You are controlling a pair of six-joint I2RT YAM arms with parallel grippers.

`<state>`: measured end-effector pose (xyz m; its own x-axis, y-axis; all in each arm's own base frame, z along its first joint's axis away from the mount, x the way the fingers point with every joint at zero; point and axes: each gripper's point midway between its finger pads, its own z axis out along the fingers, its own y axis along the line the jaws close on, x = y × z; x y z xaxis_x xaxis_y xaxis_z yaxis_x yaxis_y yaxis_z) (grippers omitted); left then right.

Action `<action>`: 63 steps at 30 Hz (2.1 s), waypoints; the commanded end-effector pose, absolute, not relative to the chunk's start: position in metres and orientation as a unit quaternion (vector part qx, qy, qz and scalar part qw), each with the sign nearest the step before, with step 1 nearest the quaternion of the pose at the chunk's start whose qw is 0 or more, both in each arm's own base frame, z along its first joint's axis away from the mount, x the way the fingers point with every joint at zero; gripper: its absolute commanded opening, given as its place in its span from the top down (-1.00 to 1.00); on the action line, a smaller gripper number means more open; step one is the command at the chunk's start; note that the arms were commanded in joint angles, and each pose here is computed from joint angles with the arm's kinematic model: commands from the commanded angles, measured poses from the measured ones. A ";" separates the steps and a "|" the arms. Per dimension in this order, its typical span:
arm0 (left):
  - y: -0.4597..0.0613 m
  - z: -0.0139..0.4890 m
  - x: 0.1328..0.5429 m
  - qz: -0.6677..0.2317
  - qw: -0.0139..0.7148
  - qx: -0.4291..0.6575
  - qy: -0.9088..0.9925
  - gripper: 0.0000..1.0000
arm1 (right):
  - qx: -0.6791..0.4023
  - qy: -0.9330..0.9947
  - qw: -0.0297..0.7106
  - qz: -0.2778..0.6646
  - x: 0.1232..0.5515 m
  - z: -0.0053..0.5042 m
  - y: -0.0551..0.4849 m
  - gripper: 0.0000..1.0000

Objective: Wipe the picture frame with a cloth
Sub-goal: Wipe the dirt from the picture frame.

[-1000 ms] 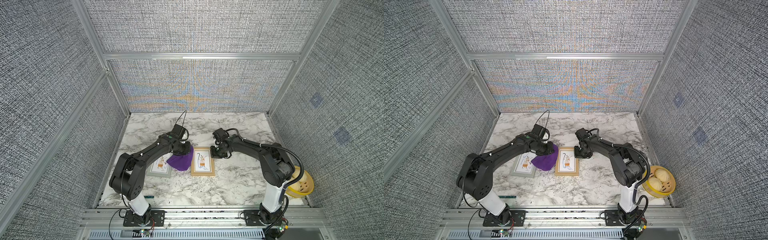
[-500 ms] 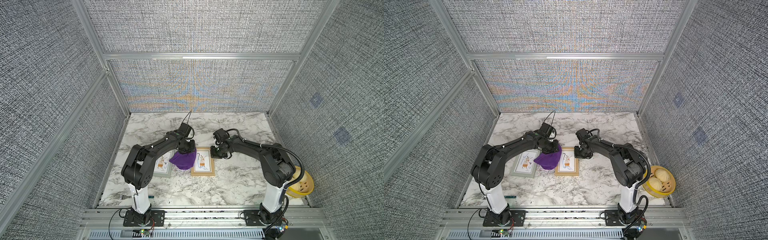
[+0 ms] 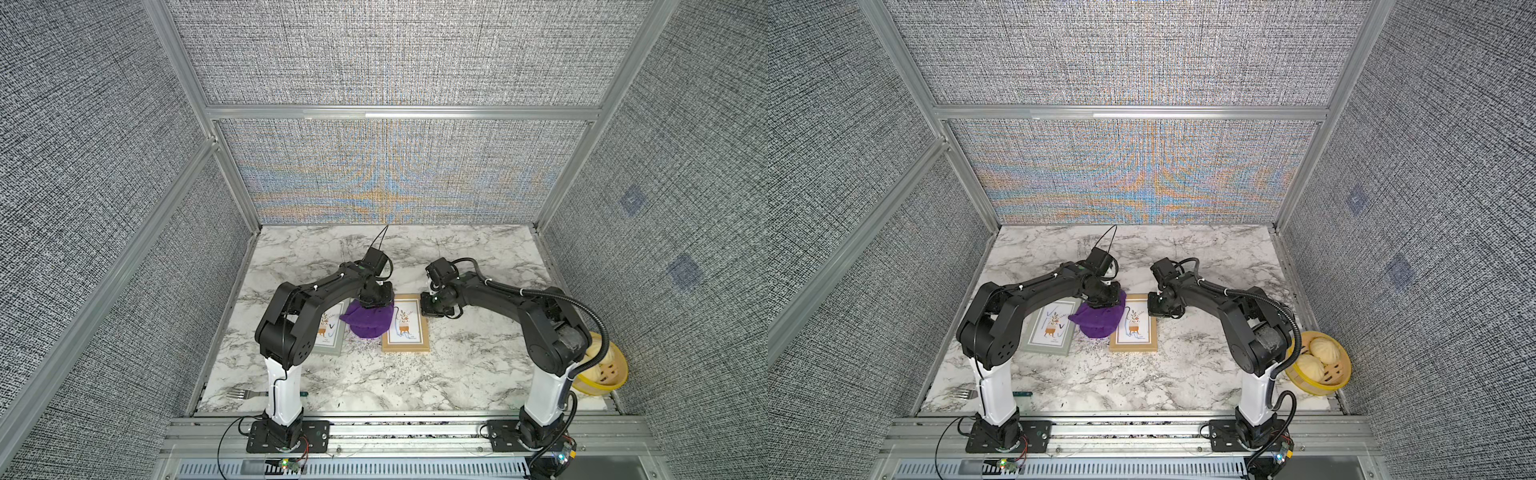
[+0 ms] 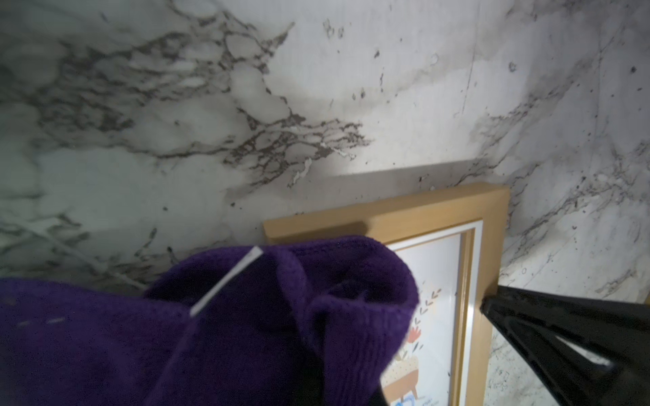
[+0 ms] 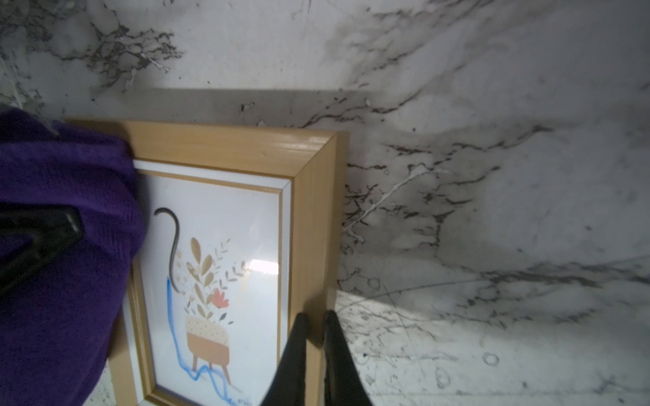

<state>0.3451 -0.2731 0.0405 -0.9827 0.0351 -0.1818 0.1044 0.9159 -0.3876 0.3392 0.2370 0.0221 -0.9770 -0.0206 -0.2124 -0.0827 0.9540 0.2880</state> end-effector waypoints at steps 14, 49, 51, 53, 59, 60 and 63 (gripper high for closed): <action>-0.232 0.025 0.241 -0.139 -0.020 0.030 0.990 1.00 | 0.064 0.997 0.040 0.030 0.294 -0.025 0.198 0.85; -0.227 0.053 0.325 -0.031 0.081 0.056 0.995 1.00 | -0.001 0.999 0.028 -0.024 0.270 -0.036 0.176 0.86; -0.230 0.056 0.335 -0.038 0.090 0.059 0.993 1.00 | -0.003 0.999 0.031 -0.022 0.270 -0.034 0.176 0.86; -0.233 0.059 0.345 -0.044 0.100 0.067 0.992 1.00 | -0.005 0.999 0.035 -0.018 0.271 -0.032 0.177 0.87; -0.247 0.055 0.366 -0.065 0.105 0.095 0.988 1.00 | -0.007 0.999 0.042 -0.004 0.275 -0.026 0.183 0.86; -0.250 0.053 0.365 -0.070 0.100 0.098 0.988 1.00 | -0.006 0.999 0.041 -0.005 0.274 -0.026 0.182 0.86; -0.251 0.043 0.357 -0.081 0.082 0.095 0.989 1.00 | -0.003 0.999 0.041 -0.003 0.273 -0.025 0.183 0.86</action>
